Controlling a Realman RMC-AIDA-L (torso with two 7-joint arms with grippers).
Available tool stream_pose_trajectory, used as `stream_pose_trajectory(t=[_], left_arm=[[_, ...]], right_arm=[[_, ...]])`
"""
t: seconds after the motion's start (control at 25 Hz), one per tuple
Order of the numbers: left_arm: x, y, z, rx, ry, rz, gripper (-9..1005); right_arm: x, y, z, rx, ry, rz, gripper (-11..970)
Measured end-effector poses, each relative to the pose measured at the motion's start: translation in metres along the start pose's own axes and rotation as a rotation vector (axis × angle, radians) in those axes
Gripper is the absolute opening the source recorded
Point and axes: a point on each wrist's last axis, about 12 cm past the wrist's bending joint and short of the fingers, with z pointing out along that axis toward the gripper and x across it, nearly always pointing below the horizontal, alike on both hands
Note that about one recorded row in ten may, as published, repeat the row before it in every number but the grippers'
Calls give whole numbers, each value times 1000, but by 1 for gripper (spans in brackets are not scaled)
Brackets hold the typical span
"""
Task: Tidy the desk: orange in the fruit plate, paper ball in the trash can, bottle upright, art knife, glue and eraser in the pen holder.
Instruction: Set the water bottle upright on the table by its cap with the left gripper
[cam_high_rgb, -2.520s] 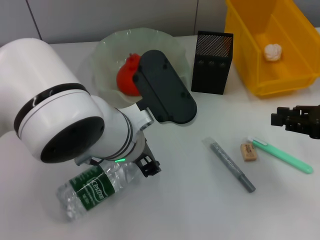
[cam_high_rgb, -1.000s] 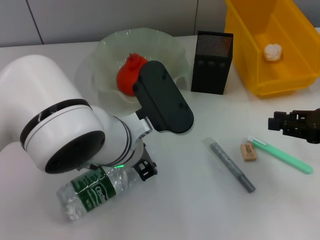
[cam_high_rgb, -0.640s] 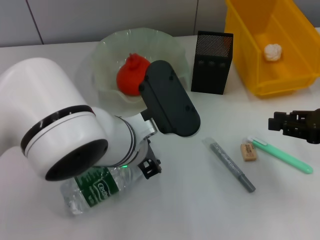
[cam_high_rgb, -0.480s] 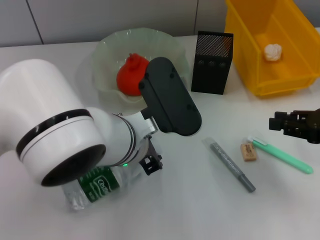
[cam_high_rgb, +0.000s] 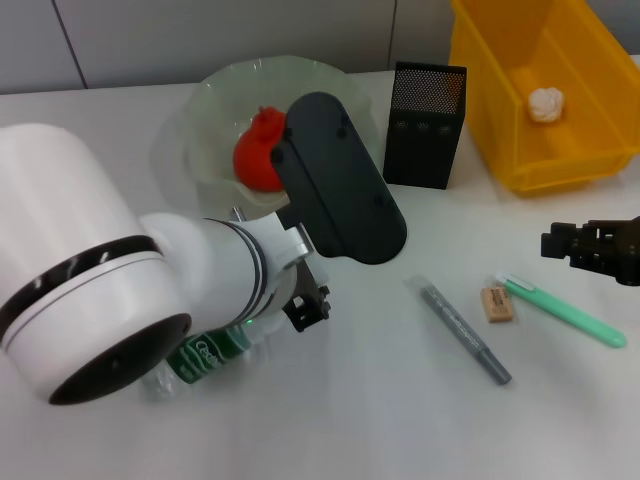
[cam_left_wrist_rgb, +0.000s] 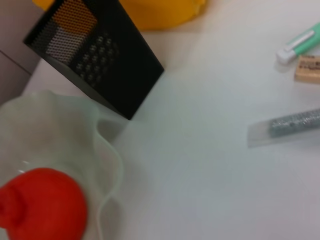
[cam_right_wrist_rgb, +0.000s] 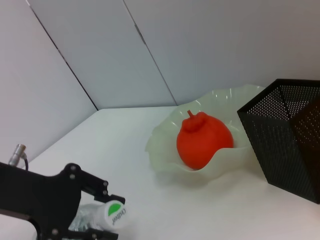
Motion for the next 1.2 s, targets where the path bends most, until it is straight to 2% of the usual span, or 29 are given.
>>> stream_pose_trajectory(t=[0.32,1.2], left_arm=[[-2,7,-21,-67,-42,-16,450],[3,13,-44,-94,-158,-131,444]], right_arm=[[-1,0,1,-2,-1,-2,288],[-3,0,1,-6,2,-9,323]])
